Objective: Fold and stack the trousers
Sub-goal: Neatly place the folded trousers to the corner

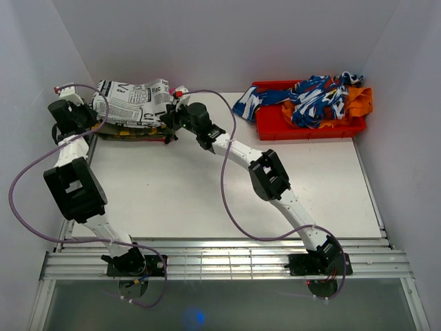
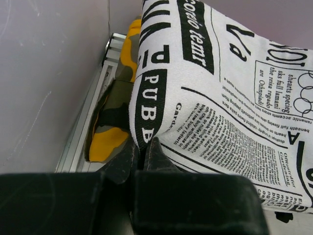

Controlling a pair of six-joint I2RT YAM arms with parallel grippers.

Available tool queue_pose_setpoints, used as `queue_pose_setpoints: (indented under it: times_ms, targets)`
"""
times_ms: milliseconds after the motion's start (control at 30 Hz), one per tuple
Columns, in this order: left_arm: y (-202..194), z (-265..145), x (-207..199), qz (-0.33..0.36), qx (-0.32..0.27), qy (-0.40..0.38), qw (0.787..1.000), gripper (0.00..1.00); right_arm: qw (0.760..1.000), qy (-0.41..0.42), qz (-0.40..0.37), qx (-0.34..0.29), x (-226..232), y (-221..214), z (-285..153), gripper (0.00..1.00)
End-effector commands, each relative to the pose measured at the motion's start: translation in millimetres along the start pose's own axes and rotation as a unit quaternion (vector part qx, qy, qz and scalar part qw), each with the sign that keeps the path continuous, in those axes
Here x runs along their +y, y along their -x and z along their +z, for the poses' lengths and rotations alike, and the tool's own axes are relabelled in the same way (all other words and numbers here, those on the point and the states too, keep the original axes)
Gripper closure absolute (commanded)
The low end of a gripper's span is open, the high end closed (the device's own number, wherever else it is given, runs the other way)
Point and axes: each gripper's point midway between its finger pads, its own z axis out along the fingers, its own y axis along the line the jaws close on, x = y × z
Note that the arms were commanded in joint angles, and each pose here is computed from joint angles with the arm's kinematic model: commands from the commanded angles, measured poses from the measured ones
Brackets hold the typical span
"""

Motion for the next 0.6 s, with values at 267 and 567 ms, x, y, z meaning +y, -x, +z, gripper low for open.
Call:
queue_pose_setpoints:
  times_ms: [267,567]
  targets:
    - [24.5,29.3,60.4,0.032,-0.106,0.014,0.994,1.0,0.985,-0.087,-0.072,-0.13,-58.9,29.1,9.8,0.92]
    - [-21.1,62.1,86.0,0.005,-0.069,0.041,0.997,1.0,0.983,-0.105,-0.09,-0.121,-73.9,-1.2,11.6,0.82]
